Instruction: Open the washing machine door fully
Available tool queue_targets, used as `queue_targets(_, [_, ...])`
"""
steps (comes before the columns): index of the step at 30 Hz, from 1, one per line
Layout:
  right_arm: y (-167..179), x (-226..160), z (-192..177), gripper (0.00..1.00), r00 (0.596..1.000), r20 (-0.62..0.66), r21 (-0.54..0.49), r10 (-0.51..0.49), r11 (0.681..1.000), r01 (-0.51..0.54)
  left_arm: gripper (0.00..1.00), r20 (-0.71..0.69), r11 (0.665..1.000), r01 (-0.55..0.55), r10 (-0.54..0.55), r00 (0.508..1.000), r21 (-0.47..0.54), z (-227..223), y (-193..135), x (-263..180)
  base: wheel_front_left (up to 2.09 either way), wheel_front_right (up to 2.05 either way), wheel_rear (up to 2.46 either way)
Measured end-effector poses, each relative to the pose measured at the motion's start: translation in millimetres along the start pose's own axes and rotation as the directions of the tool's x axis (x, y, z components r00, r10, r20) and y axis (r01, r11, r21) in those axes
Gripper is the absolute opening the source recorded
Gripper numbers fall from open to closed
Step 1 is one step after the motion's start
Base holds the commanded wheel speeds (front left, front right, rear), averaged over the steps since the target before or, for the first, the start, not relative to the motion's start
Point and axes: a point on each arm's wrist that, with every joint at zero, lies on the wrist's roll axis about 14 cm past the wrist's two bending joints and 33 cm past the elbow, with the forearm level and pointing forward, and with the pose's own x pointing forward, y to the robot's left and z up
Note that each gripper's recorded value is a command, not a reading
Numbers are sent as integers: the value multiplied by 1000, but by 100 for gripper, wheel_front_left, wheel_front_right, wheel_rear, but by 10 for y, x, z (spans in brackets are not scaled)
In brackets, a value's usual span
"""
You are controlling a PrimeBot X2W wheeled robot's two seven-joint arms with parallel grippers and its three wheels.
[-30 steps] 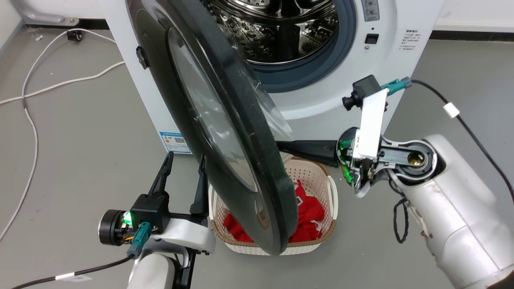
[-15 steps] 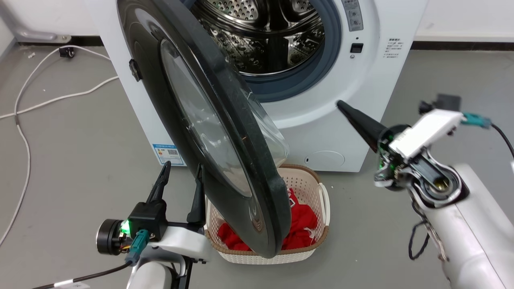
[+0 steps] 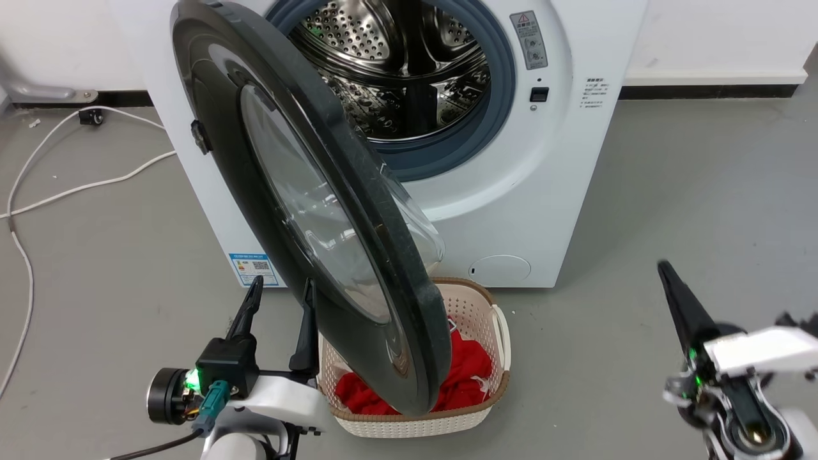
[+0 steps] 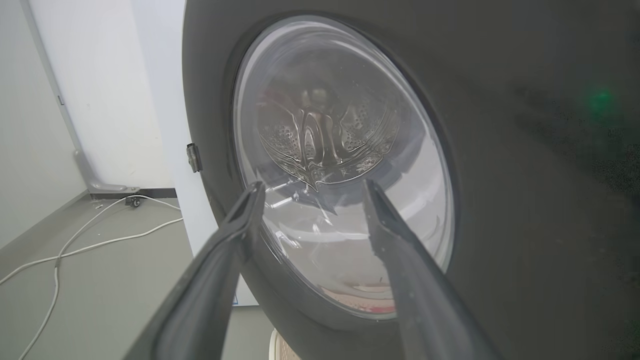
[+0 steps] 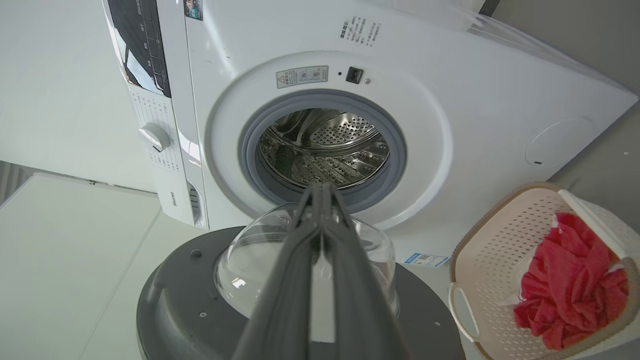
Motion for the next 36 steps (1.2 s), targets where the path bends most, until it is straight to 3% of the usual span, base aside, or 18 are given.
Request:
queue_targets(1, [-57, -56, 25, 21, 1000, 20, 1, -14, 1000, 14, 100, -2, 1000, -2, 2, 1000, -2, -6, 3, -7, 0, 0, 0])
queue_targets(2, [-102, -109, 61, 48, 999, 48, 2, -25, 1000, 24, 100, -3, 1000, -4, 4, 1000, -5, -10, 9, -12, 0, 0, 0])
queue_targets(3, [-134, -156, 78, 100, 997, 65, -4, -32, 999, 32, 100, -3, 1000, -6, 6, 1000, -6, -9, 17, -14, 0, 0, 0])
queue_targets(6, [-228, -289, 127, 100, 991, 123, -53, -51, 997, 58, 100, -2, 1000, -12, 12, 1000, -6, -5, 30, -22, 0, 0, 0])
queue_targets(9, [-293, -385, 225, 100, 982, 179, -177, -53, 981, 85, 100, -2, 1000, -19, 19, 1000, -7, -6, 52, -28, 0, 0, 0])
queue_targets(10, [-295, -436, 341, 100, 976, 216, -332, -30, 938, 102, 100, -1, 1000, -22, 22, 1000, -6, -1, 62, -32, 0, 0, 0])
queue_targets(12, [-258, -450, 465, 100, 970, 245, -456, -2, 882, 117, 100, -4, 1000, -24, 24, 1000, -6, -8, 69, -38, 0, 0, 0])
queue_targets(15, [-87, -487, 704, 100, 948, 310, -659, 72, 735, 160, 100, -6, 1000, -26, 26, 1000, -6, -15, 73, -41, 0, 0, 0])
queue_targets(19, [254, -510, 655, 100, 935, 301, -850, 186, 497, 175, 100, -6, 1000, -24, 24, 1000, -5, -19, 71, -39, 0, 0, 0])
queue_targets(20, [335, -510, 628, 100, 932, 297, -868, 210, 467, 171, 100, -8, 1000, -23, 23, 1000, -5, -23, 69, -40, 0, 0, 0])
queue_targets(21, [389, -518, 582, 100, 934, 278, -898, 225, 407, 169, 100, -8, 1000, -22, 22, 1000, -5, -22, 67, -40, 0, 0, 0])
queue_targets(22, [418, -526, 535, 100, 938, 260, -916, 229, 367, 165, 100, -8, 1000, -22, 22, 1000, -4, -23, 70, -41, 0, 0, 0])
queue_targets(25, [473, -558, 385, 100, 950, 211, -950, 231, 276, 144, 100, -5, 1000, -21, 21, 1000, -2, -13, 71, -42, 0, 0, 0])
queue_targets(27, [457, -582, 269, 100, 961, 173, -965, 214, 233, 122, 100, -3, 1000, -21, 21, 1000, 1, -6, 73, -43, 0, 0, 0])
queue_targets(29, [373, -620, 167, 100, 973, 144, -971, 180, 216, 103, 100, -2, 1000, -20, 20, 1000, 2, -2, 75, -45, 0, 0, 0])
queue_targets(36, [116, -660, -11, 100, 989, 102, -964, 104, 256, 72, 100, -4, 1000, -17, 17, 1000, 2, -10, 64, -41, 0, 0, 0])
